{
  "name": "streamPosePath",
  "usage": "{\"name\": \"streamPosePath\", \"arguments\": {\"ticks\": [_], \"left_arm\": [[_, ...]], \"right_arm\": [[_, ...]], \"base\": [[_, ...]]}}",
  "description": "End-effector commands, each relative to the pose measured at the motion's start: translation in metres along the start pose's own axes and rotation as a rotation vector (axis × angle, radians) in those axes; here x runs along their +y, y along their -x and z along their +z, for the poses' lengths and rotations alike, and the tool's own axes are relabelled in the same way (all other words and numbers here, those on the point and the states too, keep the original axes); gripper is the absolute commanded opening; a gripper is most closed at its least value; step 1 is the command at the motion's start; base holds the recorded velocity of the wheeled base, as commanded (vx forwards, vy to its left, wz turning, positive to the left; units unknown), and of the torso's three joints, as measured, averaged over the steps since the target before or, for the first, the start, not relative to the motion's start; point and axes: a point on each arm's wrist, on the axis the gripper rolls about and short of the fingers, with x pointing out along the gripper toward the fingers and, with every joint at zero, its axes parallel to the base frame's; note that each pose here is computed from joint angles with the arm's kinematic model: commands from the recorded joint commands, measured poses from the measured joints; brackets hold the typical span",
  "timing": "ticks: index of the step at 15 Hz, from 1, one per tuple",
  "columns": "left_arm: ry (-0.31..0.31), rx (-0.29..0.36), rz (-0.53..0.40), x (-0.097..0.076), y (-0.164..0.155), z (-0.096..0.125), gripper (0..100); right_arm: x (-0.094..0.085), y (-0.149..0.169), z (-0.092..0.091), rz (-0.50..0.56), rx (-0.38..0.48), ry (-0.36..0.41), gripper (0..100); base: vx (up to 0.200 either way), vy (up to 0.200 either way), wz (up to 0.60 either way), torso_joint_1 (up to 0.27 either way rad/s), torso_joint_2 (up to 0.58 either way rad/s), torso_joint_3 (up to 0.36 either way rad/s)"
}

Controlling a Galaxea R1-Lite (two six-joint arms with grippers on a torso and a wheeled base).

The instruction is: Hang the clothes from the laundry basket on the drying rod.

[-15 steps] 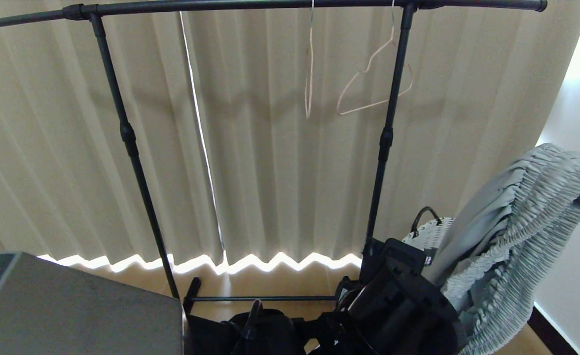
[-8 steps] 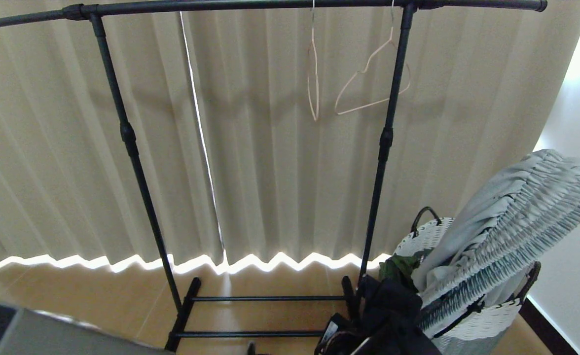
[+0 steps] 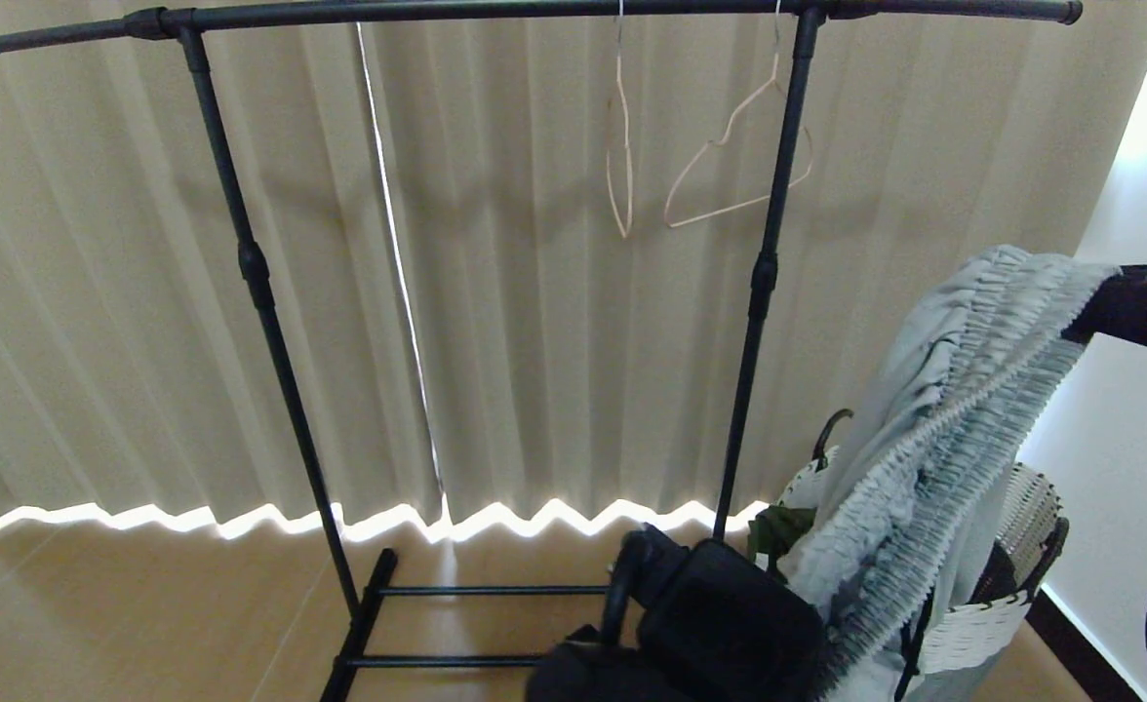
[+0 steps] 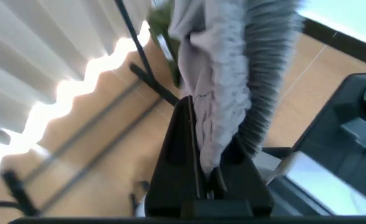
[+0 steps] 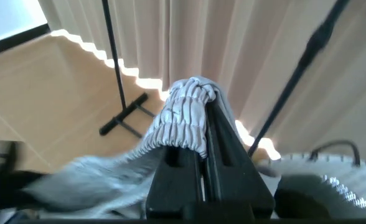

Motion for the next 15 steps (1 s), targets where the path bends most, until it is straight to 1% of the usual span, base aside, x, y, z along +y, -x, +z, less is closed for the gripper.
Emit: {"name": "streamPosePath", "arguments": {"ticks": [1, 2, 3, 4, 5, 6, 7, 8, 9, 10, 12, 13, 14, 15], "left_arm": [[0.007, -0.127, 0.018, 0.043, 0.061, 0.029, 0], [-0.001, -0.146, 0.028, 0.052, 0.068, 0.032, 0], [-0.013, -0.187, 0.064, 0.075, 0.078, 0.039, 0], [-0.006, -0.216, 0.078, 0.091, 0.085, 0.044, 0], [0.015, -0.256, 0.083, 0.107, 0.093, 0.051, 0], [0.029, -0.275, 0.092, 0.117, 0.098, 0.055, 0], [0.054, -0.305, 0.122, 0.134, 0.105, 0.063, 0], [0.066, -0.330, 0.140, 0.143, 0.110, 0.071, 0], [0.078, -0.374, 0.165, 0.150, 0.118, 0.082, 0], [0.084, -0.399, 0.178, 0.154, 0.124, 0.090, 0], [0.092, -0.468, 0.198, 0.159, 0.144, 0.111, 0], [0.094, -0.491, 0.207, 0.161, 0.150, 0.119, 0], [0.088, -0.513, 0.227, 0.165, 0.155, 0.126, 0], [0.066, -0.525, 0.244, 0.167, 0.157, 0.131, 0]], "right_arm": [[-0.001, -0.025, 0.014, 0.013, 0.009, 0.001, 0], [0.002, -0.027, 0.020, 0.028, -0.006, 0.007, 0], [0.002, -0.035, 0.029, 0.036, -0.021, 0.011, 0], [0.002, -0.039, 0.035, 0.041, -0.033, 0.013, 0], [0.003, -0.044, 0.044, 0.045, -0.053, 0.016, 0], [0.004, -0.046, 0.049, 0.055, -0.067, 0.020, 0], [0.009, -0.051, 0.057, 0.078, -0.086, 0.027, 0], [0.012, -0.051, 0.062, 0.091, -0.103, 0.031, 0], [0.015, -0.054, 0.066, 0.102, -0.114, 0.033, 0], [0.016, -0.055, 0.070, 0.108, -0.123, 0.035, 0], [0.018, -0.059, 0.080, 0.119, -0.196, 0.044, 0], [0.018, -0.061, 0.085, 0.119, -0.237, 0.048, 0], [0.018, -0.063, 0.091, 0.120, -0.288, 0.054, 0], [0.019, -0.061, 0.097, 0.121, -0.320, 0.054, 0]], "base": [[0.000, 0.000, 0.00, 0.000, 0.00, 0.000], [0.000, 0.000, 0.00, 0.000, 0.00, 0.000], [0.000, 0.000, 0.00, 0.000, 0.00, 0.000], [0.000, 0.000, 0.00, 0.000, 0.00, 0.000], [0.000, 0.000, 0.00, 0.000, 0.00, 0.000], [0.000, 0.000, 0.00, 0.000, 0.00, 0.000], [0.000, 0.000, 0.00, 0.000, 0.00, 0.000], [0.000, 0.000, 0.00, 0.000, 0.00, 0.000], [0.000, 0.000, 0.00, 0.000, 0.00, 0.000], [0.000, 0.000, 0.00, 0.000, 0.00, 0.000], [0.000, 0.000, 0.00, 0.000, 0.00, 0.000], [0.000, 0.000, 0.00, 0.000, 0.00, 0.000], [0.000, 0.000, 0.00, 0.000, 0.00, 0.000], [0.000, 0.000, 0.00, 0.000, 0.00, 0.000]]}}
